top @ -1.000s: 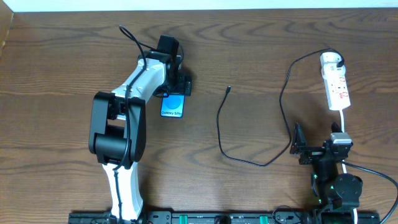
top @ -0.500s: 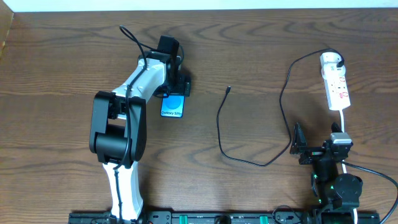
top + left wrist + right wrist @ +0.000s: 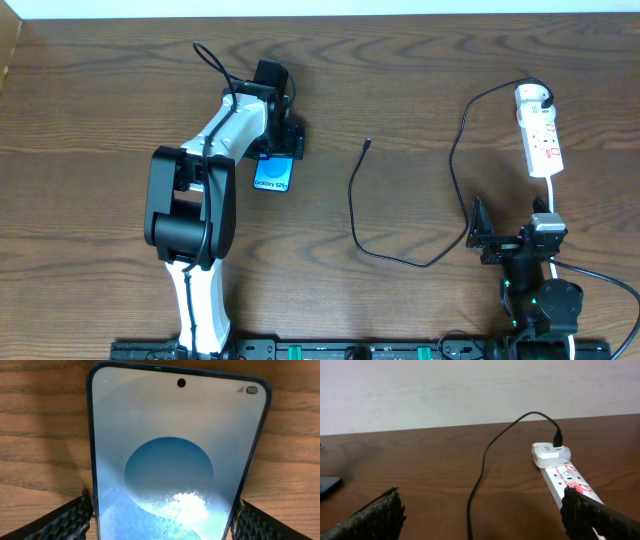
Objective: Plug charger to phone and switch on socket
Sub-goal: 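Lower the left gripper and grasp the phone's top edge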
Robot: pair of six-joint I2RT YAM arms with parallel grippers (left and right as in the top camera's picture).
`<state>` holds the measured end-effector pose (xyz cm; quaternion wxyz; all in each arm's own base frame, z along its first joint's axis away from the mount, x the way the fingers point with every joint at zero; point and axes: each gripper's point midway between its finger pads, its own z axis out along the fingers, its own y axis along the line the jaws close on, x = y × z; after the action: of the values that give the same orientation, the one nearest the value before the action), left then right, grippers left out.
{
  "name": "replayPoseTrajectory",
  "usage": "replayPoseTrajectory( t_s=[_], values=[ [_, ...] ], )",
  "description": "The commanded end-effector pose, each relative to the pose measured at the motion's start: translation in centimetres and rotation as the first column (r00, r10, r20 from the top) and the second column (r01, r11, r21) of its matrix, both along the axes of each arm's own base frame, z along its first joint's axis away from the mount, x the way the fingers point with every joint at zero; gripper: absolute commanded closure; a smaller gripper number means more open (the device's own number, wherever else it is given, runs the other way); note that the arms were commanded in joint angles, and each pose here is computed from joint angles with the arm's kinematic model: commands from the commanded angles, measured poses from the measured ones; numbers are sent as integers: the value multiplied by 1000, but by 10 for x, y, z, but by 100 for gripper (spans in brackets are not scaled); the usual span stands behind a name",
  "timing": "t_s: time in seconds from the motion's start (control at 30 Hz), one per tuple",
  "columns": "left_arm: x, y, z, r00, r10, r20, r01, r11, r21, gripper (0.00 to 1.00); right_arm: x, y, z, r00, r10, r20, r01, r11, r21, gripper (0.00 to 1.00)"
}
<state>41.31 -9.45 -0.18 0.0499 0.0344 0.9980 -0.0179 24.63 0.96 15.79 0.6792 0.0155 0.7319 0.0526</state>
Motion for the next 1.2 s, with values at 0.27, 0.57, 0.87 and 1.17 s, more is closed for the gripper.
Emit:
replayPoseTrajectory(
  t_s=[0.27, 0.57, 0.87, 1.17],
  values=[
    [-24, -4, -28, 995, -30, -99, 36, 997, 62, 18, 0, 0, 0, 1000, 0, 0, 0, 1000, 6, 1],
    [-15, -4, -22, 997, -24, -72, 28, 998, 56, 25, 0, 0, -1, 1000, 0, 0, 0, 1000, 6, 1],
    [0, -6, 29, 1000, 13, 15, -13, 1000, 12, 25, 0, 0, -1, 1000, 0, 0, 0, 1000, 6, 1],
    [-13, -8, 76, 996, 78, 42, -76, 996, -53, 25, 0, 0, -1, 1000, 0, 0, 0, 1000, 6, 1]
  ],
)
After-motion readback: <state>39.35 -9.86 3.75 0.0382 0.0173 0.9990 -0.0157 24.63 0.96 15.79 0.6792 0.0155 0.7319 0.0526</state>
